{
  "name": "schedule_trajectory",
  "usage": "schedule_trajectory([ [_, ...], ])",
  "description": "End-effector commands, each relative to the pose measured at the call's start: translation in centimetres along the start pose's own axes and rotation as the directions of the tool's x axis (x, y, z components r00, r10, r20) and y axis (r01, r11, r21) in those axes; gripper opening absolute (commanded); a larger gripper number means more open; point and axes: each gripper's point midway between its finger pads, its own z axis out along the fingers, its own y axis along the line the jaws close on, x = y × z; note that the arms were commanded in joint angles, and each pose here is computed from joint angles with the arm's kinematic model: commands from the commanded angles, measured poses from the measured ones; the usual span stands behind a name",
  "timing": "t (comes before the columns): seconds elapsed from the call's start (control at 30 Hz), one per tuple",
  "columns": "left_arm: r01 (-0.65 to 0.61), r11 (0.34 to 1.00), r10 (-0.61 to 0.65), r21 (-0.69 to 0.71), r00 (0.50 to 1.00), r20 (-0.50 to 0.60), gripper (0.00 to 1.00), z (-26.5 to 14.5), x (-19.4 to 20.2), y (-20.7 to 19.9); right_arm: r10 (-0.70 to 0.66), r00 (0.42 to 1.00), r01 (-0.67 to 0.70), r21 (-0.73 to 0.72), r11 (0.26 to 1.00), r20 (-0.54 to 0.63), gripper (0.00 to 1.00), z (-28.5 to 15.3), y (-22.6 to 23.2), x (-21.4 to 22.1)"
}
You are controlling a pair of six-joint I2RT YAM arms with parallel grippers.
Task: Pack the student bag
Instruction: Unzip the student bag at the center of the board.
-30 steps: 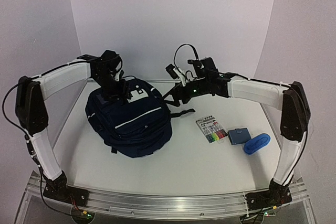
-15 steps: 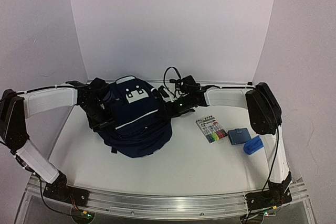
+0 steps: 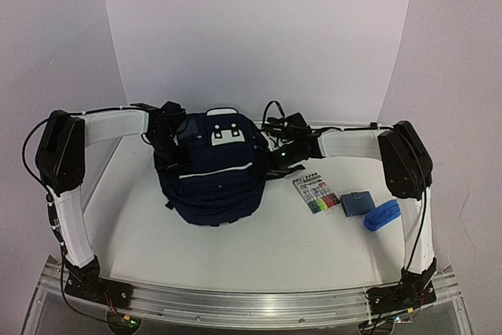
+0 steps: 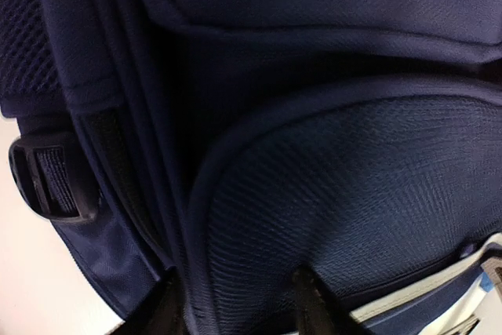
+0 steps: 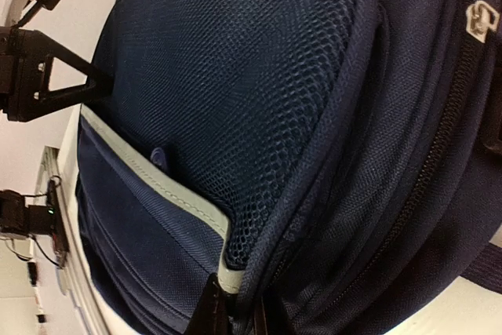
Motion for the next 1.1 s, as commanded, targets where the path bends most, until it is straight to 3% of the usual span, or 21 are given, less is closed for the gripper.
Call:
schedule_trajectory([
  [0.0, -0.147, 0.975, 0.118, 0.169, 0.978, 0.174, 0.56, -4.6, -1.9, -4.4, 0.057, 0.998, -0.049, -0.217, 0.975, 0.030, 0.00, -1.9, 7.3, -1.9],
  [0.23, -0.362, 0.912, 0.306, 0.193, 0.914, 0.265, 0.56, -8.2, 5.2, -7.3, 0.311, 0.948, -0.275, -0.315, 0.908, 0.070, 0.00, -3.3, 7.3, -6.3],
  [0.4, -0.398, 0.882, 0.326, 0.253, 0.902, 0.283, 0.50, -8.1, 7.7, -8.7, 0.421, 0.905, -0.377, -0.342, 0.861, 0.062, 0.00, -3.9, 7.3, -6.7],
  [0.6, -0.421, 0.869, 0.331, 0.259, 0.885, 0.326, 0.52, -9.3, 8.5, -10.8, 0.458, 0.886, -0.416, -0.319, 0.852, 0.068, 0.00, -3.6, 6.3, -6.3],
  [0.77, -0.222, 0.957, 0.132, 0.188, 0.908, 0.398, 0.60, -10.8, 7.6, -6.3, 0.471, 0.878, -0.429, -0.299, 0.852, 0.082, 0.00, -3.7, 5.3, -6.0],
  [0.83, -0.113, 0.981, 0.037, 0.159, 0.909, 0.416, 0.57, -11.0, 7.2, -3.4, 0.474, 0.876, -0.432, -0.293, 0.853, 0.088, 0.00, -4.0, 4.8, -5.9],
  [0.93, 0.005, 0.985, -0.070, 0.172, 0.925, 0.374, 0.48, -10.1, 7.1, -0.7, 0.475, 0.875, -0.432, -0.291, 0.854, 0.095, 0.00, -4.6, 4.1, -5.8],
  [1.07, 0.034, 0.984, -0.086, 0.177, 0.951, 0.296, 0.58, -8.0, 7.5, -0.6, 0.472, 0.876, -0.429, -0.287, 0.856, 0.100, 0.00, -5.2, 3.6, -5.6],
])
